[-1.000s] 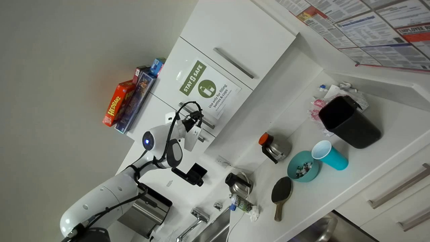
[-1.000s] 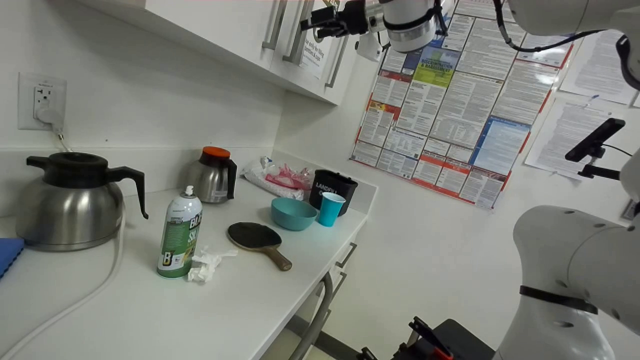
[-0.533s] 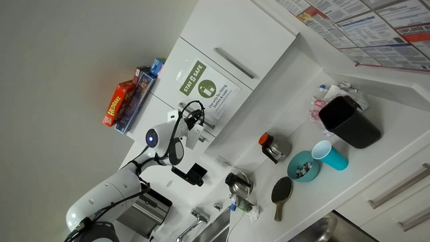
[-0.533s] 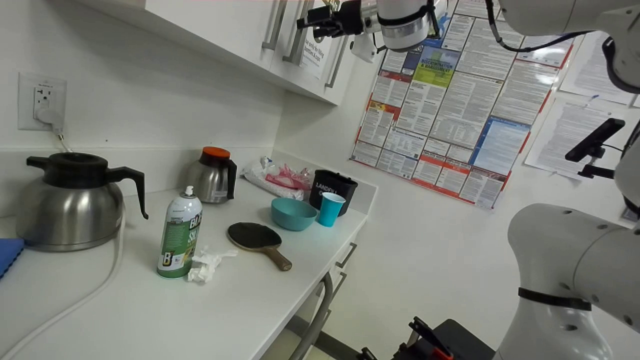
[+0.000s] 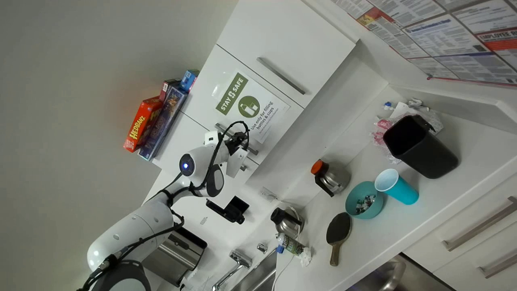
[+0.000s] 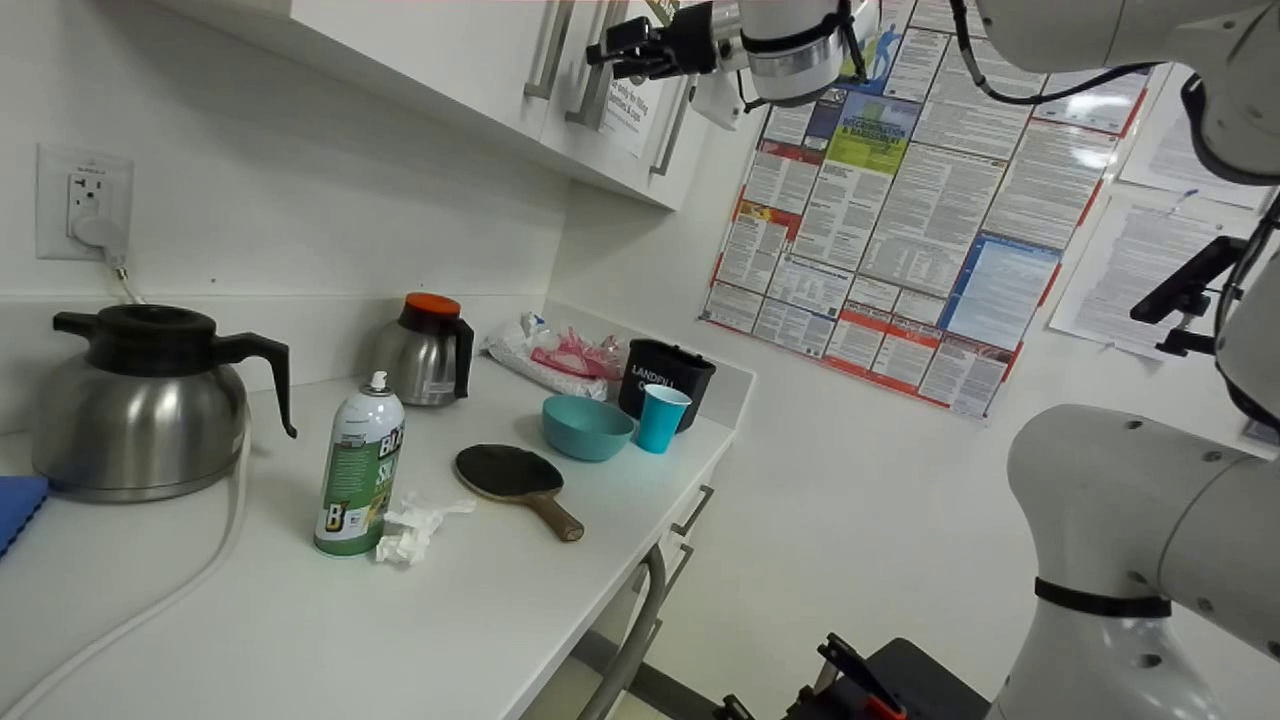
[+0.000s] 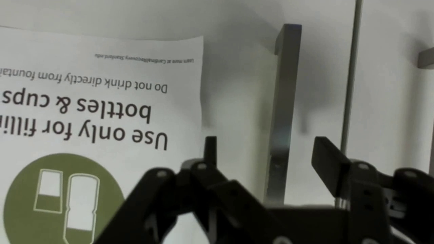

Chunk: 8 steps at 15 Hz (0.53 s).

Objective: Open the top right cabinet door

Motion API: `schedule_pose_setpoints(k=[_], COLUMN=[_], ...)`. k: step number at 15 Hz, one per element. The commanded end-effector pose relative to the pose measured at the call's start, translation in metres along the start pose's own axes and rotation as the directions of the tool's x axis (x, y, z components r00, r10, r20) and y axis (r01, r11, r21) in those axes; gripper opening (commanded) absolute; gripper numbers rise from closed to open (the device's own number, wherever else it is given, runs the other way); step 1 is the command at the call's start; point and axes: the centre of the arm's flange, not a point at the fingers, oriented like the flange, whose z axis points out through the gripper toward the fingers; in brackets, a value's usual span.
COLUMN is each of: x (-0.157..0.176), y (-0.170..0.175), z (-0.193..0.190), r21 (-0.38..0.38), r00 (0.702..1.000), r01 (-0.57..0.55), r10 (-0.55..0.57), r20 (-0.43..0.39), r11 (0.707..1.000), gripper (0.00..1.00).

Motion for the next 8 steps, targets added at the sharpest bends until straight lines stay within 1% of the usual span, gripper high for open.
schedule_pose_setpoints(k=[1,6,7,8], x=[0.0056,0.0051,0.0048,0.0033], y=[0.0076,0.0026,-0.0003,-0.0007], z=[0.0190,0.0207,0.0174,0.0132], r21=[-0.025,-0.013,-0.012,-0.020], r00=[0.999,0.999,0.999,0.999], r01=[0.012,0.010,0.007,-0.007], r10=[-0.013,-0.010,-0.008,0.006], r20=[-0.041,-0.044,-0.039,-0.033], r11=[1.000,1.000,1.000,1.000], gripper=[0.42,0.04,0.01,0.02])
